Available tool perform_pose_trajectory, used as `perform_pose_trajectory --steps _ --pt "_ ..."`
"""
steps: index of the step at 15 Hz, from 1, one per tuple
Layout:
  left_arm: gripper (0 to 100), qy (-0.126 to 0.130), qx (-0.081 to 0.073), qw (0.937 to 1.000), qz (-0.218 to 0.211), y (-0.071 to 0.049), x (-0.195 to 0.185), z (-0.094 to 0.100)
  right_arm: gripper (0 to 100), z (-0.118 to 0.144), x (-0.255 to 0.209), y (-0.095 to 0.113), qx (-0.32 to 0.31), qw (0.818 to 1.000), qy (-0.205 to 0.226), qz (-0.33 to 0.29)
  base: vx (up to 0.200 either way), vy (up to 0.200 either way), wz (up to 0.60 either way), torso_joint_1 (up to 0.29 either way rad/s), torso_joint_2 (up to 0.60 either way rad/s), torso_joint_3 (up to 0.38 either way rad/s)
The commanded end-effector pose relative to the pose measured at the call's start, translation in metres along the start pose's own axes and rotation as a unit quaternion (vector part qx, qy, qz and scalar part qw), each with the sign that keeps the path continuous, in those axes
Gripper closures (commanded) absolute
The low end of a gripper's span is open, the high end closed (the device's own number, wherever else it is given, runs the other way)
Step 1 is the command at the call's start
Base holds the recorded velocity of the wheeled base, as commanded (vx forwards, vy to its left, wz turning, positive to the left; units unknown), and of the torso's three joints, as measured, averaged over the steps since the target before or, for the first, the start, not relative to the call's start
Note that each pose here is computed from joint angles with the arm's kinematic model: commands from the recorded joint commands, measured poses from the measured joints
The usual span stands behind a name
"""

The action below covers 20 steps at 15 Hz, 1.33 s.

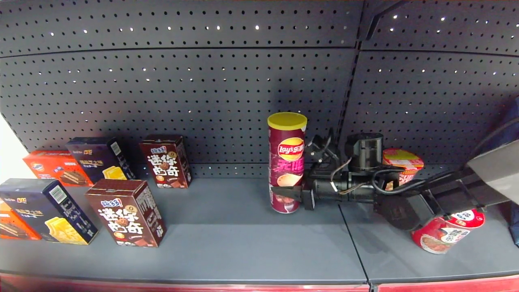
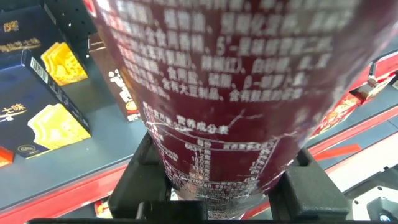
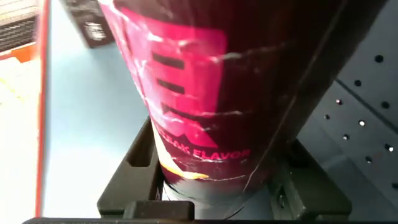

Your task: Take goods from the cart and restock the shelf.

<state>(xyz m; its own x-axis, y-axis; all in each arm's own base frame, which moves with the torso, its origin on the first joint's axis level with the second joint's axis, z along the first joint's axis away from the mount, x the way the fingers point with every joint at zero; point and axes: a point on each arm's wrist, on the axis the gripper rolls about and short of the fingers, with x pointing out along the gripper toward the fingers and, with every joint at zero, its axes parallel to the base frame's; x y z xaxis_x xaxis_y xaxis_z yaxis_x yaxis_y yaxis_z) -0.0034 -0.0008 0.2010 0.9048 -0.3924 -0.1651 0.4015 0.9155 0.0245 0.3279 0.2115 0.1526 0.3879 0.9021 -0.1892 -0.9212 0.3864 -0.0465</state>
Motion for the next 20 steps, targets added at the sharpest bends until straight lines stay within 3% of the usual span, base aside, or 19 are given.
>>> perform_pose_trajectory --steps 1,4,7,14,20 --pt "100 -0.008 0.001 1.0 0.0 0.0 -0.003 0.001 100 0.029 -0.038 0.03 -0.02 0.999 -0.023 -0.011 0.0 0.0 0.0 0.0 0.0 0.0" --pt "100 -0.013 0.0 0.9999 0.002 0.0 -0.003 0.004 100 0.033 -0.056 0.053 -0.017 0.999 -0.021 -0.02 0.0 0.0 0.0 0.0 0.0 0.0" --pt "100 -0.001 -0.001 1.0 0.001 0.0 0.0 0.001 100 0.016 -0.076 0.078 -0.018 0.999 -0.025 -0.01 0.0 0.0 0.0 0.0 0.0 0.0" --pt "100 0.011 -0.002 0.9996 0.026 0.001 0.002 -0.006 100 -0.027 -0.069 0.087 0.017 0.999 -0.045 -0.014 0.0 0.0 0.0 0.0 0.0 0.0" --pt "100 0.013 -0.002 0.9992 0.037 0.001 0.002 -0.007 100 -0.051 -0.054 0.084 0.023 0.999 -0.032 -0.009 0.0 0.0 0.0 0.0 0.0 0.0"
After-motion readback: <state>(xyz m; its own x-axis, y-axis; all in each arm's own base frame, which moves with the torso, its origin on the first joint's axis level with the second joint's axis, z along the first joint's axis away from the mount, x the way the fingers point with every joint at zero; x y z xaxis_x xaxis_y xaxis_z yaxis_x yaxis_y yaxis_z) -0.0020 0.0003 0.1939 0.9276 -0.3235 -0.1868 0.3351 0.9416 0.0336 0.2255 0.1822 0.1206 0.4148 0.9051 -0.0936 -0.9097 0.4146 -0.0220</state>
